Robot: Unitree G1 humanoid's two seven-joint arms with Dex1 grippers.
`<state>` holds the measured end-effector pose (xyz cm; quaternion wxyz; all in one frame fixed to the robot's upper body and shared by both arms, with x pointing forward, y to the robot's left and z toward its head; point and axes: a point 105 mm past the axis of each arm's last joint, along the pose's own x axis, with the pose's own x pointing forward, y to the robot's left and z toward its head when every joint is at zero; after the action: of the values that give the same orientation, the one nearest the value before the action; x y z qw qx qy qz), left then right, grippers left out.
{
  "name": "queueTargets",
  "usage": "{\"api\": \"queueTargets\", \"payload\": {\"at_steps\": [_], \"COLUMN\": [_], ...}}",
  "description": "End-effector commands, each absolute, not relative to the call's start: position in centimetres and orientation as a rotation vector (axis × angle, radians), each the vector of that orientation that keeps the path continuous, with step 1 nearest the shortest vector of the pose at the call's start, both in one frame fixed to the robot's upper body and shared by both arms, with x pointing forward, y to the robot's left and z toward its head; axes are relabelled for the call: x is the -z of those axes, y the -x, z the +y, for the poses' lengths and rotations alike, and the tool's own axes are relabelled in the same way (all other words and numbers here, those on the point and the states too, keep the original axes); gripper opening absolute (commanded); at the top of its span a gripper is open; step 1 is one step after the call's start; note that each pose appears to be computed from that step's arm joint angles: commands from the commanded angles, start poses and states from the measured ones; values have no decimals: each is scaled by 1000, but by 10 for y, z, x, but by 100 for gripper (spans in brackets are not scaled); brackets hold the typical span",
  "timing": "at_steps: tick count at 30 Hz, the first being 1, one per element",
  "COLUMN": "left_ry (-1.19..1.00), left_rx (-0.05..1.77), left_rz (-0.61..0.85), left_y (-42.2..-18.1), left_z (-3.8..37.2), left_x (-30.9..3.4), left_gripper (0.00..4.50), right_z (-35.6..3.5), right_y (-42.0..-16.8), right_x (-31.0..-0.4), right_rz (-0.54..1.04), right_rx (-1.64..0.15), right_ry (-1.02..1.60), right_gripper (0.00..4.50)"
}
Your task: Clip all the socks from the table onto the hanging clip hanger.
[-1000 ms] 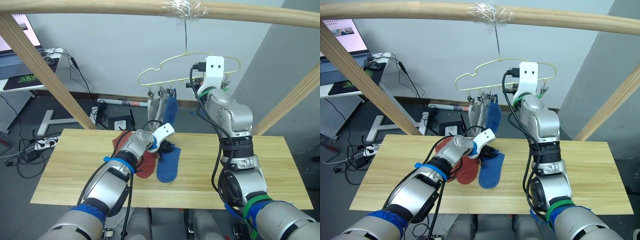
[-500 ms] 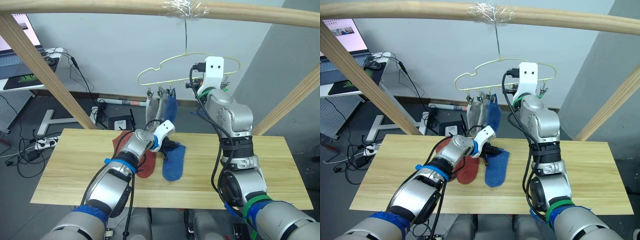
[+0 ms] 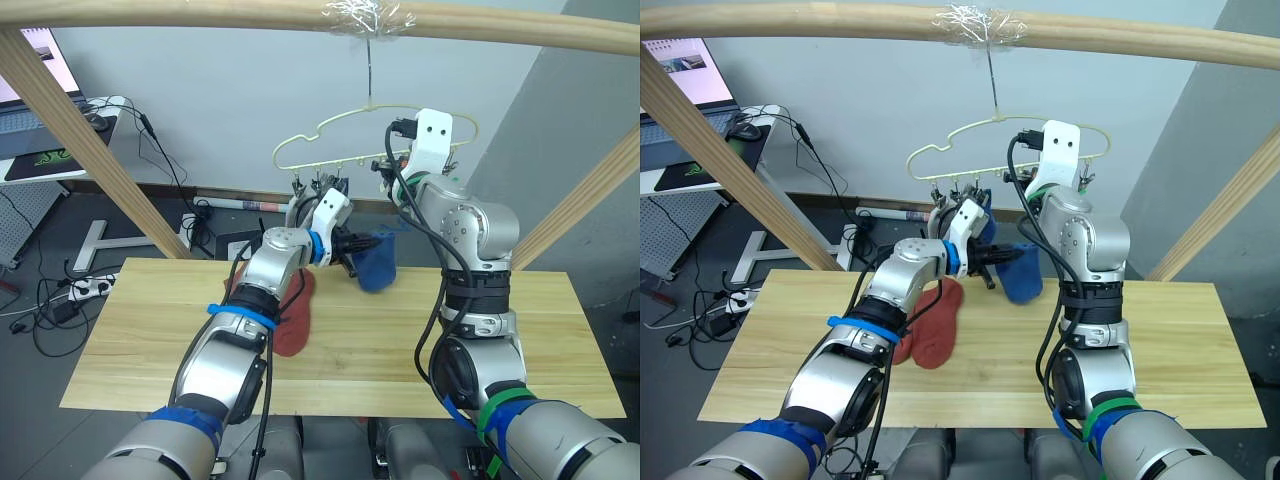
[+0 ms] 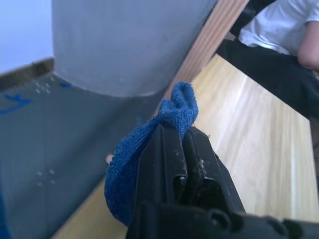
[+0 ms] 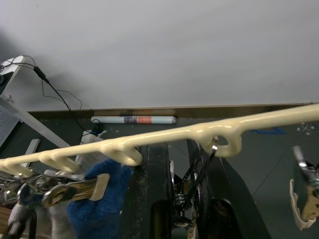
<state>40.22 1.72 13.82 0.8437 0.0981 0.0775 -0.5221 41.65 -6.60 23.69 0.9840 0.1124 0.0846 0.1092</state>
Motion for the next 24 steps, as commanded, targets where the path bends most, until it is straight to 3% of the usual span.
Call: {"api": "queueTargets", "payload": {"at_steps": [1,12,24], "left_ry": [-223,-185,-165], "left_rx": [1090,1013,1036], "left_rz": [71,30,-18], "left_y": [-407,-416,-418], "left_z": [10,23,8], "left_x": [-162,-177,-197], "left_gripper": [1,1,1], "right_z": [-62,-65,-63], "right_y": [-410,-409,-409], "right_x": [-266,-261,-258], "right_rz": [82,97,107], "right_rx": [-243,-229,-232], "right_ry": [-241,-238,-242], "right_gripper": [19,19,19]}}
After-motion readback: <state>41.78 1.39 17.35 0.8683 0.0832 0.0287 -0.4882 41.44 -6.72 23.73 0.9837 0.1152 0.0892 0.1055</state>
